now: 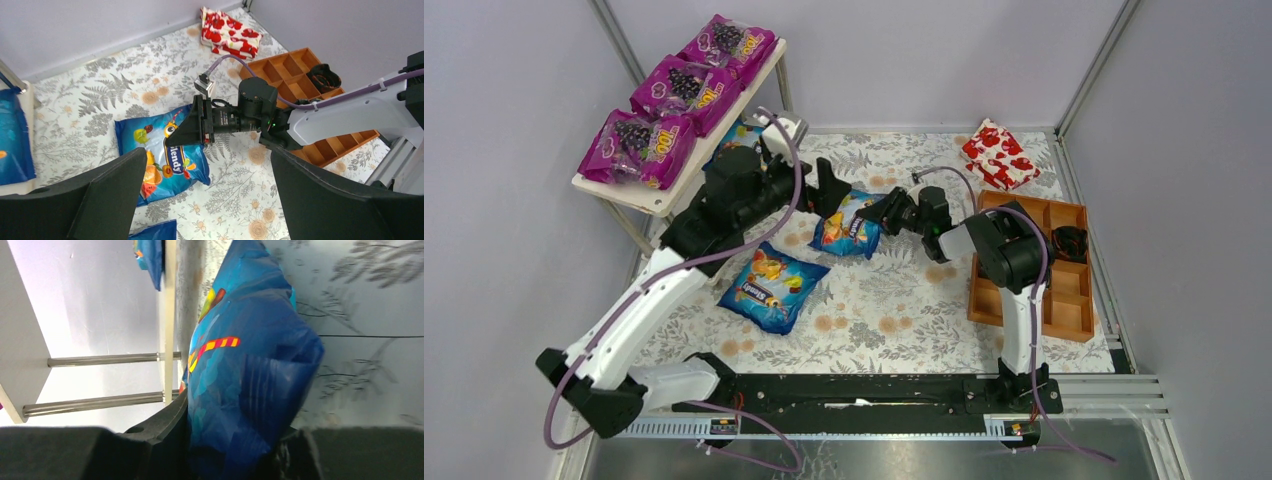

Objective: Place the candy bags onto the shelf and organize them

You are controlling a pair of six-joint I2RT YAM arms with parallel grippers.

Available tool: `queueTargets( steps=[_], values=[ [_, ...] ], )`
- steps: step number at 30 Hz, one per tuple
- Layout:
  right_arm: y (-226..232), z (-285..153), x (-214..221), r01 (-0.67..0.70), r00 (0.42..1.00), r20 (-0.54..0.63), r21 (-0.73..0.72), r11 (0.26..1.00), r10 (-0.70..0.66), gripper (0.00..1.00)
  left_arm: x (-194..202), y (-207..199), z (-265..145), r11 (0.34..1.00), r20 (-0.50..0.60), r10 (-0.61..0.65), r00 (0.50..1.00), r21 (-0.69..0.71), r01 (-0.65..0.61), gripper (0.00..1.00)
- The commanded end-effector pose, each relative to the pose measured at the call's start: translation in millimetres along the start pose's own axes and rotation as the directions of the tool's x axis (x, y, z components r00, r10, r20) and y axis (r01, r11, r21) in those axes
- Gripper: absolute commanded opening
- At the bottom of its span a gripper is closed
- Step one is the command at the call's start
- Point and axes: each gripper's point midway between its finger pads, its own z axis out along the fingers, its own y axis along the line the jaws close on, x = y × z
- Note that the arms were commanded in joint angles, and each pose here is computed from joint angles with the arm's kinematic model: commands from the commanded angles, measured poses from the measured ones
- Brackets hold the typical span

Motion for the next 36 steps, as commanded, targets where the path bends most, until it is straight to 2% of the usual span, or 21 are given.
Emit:
queueTargets(
  steps=[1, 11, 16, 20, 25, 29, 36],
  values=[
    [107, -3, -6, 0.160, 0.986, 0.085, -0.202, 0.966, -0.145, 0.16, -24, 4, -22, 0.998, 0.143, 0.066, 0.987, -0.029, -0.063, 0.99],
    [205, 29, 21, 0.197, 0.979, 0.112, -0.320, 0.927, -0.169, 0.11, -41, 28, -67, 0.983, 0.284, 0.082, 0.955, -0.181, -0.030, 0.99],
    [245, 53, 35, 0.235, 0.971, 0.135, -0.355, 0.905, -0.199, 0.11, -42, 18, -81, 0.991, 0.327, 0.079, 0.942, -0.125, -0.040, 0.99],
    [263, 82, 52, 0.240, 0.970, 0.133, -0.376, 0.895, -0.204, 0.11, -47, 17, -92, 0.993, 0.370, 0.060, 0.927, -0.114, -0.019, 0.99],
    [287, 121, 72, 0.308, 0.951, 0.163, -0.423, 0.852, -0.263, 0.11, -56, 30, -115, 0.984, 0.443, 0.068, 0.894, -0.180, 0.015, 0.99],
    [296, 156, 85, 0.371, 0.929, 0.170, -0.447, 0.814, -0.330, 0.11, -59, 37, -124, 0.976, 0.459, 0.074, 0.885, -0.215, 0.030, 0.99],
    [287, 206, 96, 0.497, 0.868, 0.234, -0.408, 0.766, -0.438, 0.13, -62, 40, -130, 0.976, 0.474, 0.067, 0.878, -0.215, 0.042, 0.99]
  ],
)
